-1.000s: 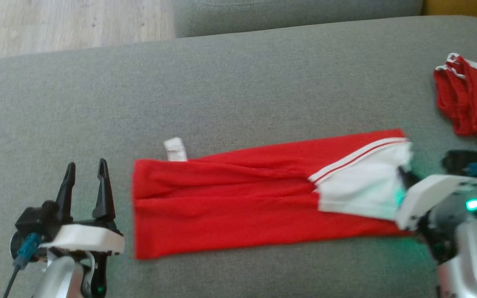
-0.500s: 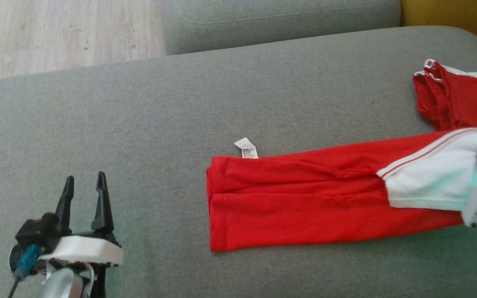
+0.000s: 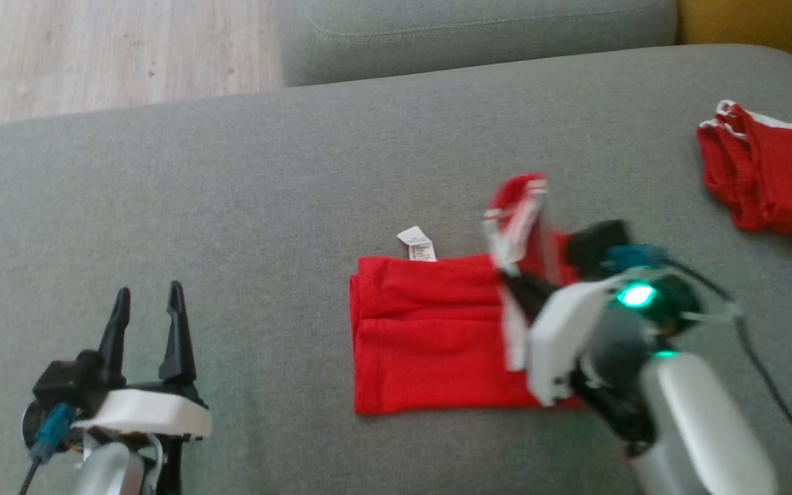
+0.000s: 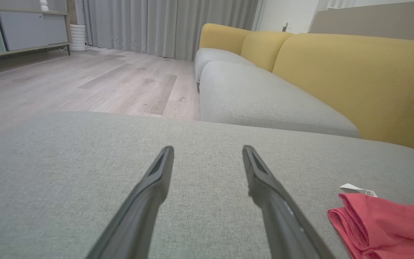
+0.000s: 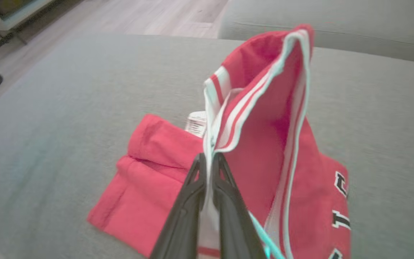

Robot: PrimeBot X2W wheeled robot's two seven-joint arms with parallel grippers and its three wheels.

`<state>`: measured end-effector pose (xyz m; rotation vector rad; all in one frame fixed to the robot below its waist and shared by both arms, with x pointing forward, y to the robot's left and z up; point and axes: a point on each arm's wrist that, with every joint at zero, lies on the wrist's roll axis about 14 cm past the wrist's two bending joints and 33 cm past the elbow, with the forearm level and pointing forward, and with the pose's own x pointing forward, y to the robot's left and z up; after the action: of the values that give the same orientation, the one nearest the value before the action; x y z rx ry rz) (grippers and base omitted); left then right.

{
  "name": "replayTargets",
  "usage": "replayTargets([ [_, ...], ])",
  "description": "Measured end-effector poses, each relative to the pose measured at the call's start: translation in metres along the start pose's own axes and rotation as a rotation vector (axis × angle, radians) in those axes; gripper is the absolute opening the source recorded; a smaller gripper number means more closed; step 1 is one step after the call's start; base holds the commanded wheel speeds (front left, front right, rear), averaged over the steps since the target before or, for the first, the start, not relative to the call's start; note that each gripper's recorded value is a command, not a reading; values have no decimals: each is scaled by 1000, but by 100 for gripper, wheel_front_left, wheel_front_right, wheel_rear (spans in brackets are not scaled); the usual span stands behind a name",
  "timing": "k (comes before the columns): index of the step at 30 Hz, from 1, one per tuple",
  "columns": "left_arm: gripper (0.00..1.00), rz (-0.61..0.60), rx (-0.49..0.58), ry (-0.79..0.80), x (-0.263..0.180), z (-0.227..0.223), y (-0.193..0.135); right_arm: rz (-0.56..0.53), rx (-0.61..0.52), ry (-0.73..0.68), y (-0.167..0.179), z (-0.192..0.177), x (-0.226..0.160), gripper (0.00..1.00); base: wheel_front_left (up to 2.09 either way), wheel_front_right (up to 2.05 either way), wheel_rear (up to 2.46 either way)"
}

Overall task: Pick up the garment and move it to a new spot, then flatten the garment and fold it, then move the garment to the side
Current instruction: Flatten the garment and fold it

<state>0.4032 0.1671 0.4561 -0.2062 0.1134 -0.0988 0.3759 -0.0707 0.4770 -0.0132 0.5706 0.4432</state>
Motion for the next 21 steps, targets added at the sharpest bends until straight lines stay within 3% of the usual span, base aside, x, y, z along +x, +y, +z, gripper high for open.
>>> replayTargets([
  [9,100,9,-2,10,-4,-3,5,235,-13,92,63,-18,38,0,0,0,0],
  [16,100,33,-2,20,-6,-6,14,305,-13,173,78,-33,61,0,0,0,0],
  [17,100,36,-3,24,-7,-7,15,316,-7,182,80,-35,63,21,0,0,0],
  [18,100,39,-3,26,-7,-8,16,327,0,191,83,-37,64,48,0,0,0],
  [19,100,42,-3,27,-8,-8,17,337,4,198,86,-39,65,100,0,0,0],
  [21,100,45,-3,26,-7,-7,18,360,31,185,91,-36,66,100,0,0,0],
])
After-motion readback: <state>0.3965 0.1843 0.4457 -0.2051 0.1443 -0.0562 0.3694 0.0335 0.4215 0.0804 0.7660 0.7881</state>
